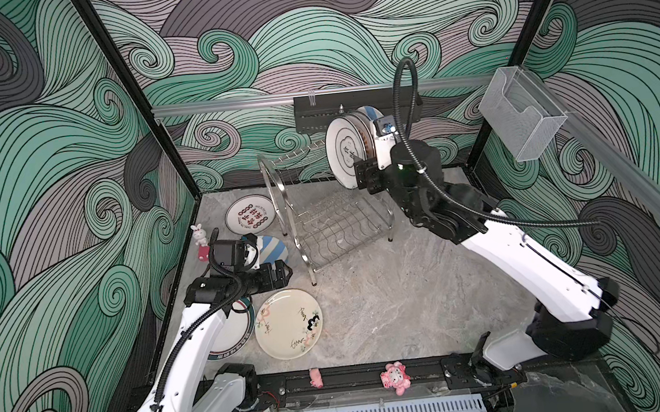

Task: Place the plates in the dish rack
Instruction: 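Open the right gripper and withdraw it from the rack, then move the right gripper to the cream floral plate while the left gripper approaches it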

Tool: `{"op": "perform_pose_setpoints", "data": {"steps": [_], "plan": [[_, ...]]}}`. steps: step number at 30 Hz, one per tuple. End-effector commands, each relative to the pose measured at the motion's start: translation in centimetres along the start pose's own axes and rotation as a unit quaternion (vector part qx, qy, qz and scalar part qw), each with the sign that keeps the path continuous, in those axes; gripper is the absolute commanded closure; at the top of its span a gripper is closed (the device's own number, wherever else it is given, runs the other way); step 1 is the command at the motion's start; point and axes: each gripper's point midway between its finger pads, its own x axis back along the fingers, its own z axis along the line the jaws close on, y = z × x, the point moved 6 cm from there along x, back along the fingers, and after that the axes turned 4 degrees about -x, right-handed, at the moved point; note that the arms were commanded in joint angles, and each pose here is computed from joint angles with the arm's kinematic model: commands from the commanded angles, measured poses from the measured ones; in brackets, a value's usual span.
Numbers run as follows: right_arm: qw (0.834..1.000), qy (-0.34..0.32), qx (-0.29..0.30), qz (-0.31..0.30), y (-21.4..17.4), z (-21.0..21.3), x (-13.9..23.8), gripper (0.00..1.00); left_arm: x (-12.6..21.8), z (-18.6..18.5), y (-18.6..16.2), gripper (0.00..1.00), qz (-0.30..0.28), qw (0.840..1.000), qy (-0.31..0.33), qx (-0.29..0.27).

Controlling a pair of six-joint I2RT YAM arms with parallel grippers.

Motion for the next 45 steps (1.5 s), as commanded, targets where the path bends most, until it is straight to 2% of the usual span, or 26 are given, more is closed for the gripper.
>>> {"op": "perform_pose_setpoints", "data": {"steps": [1,4,8,14,20,23,28,37,45], "plan": [[0.996,0.085,-0.035,-0.009,0.1,0.5,2.5,0.11,1.1,0.8,0.9,0.01,-0.015,0.998,0.045,0.034],[0.991,0.128,-0.043,0.017,-2.2,0.5,3.9,0.06,1.1,1.0,1.0,0.01,-0.022,0.997,0.054,0.049],[0.981,0.169,-0.072,0.059,-7.0,0.7,5.0,0.05,1.0,1.8,0.6,0.01,-0.033,0.994,0.075,0.076],[0.95,0.25,-0.122,0.14,-13.9,2.1,6.0,0.01,0.4,2.7,-0.2,0.02,-0.044,0.989,0.09,0.108],[0.929,0.294,-0.183,0.133,-18.1,2.7,6.7,0.01,-0.1,3.6,-1.4,0.02,-0.04,0.985,0.115,0.125],[0.918,0.297,-0.226,0.135,-19.9,2.7,6.8,0.02,-0.4,3.8,-1.9,0.01,-0.047,0.984,0.111,0.128],[0.893,0.291,-0.29,0.182,-24.1,3.6,6.0,0.03,-1.2,4.8,-2.9,0.01,-0.044,0.981,0.13,0.138],[0.852,0.292,-0.349,0.261,-30.7,6.8,5.2,0.05,-3.4,5.9,-4.4,0.01,-0.012,0.973,0.146,0.177],[0.823,0.285,-0.382,0.309,-34.5,10.3,4.4,0.06,-4.8,6.6,-5.9,0.01,0.009,0.97,0.147,0.191]]}}
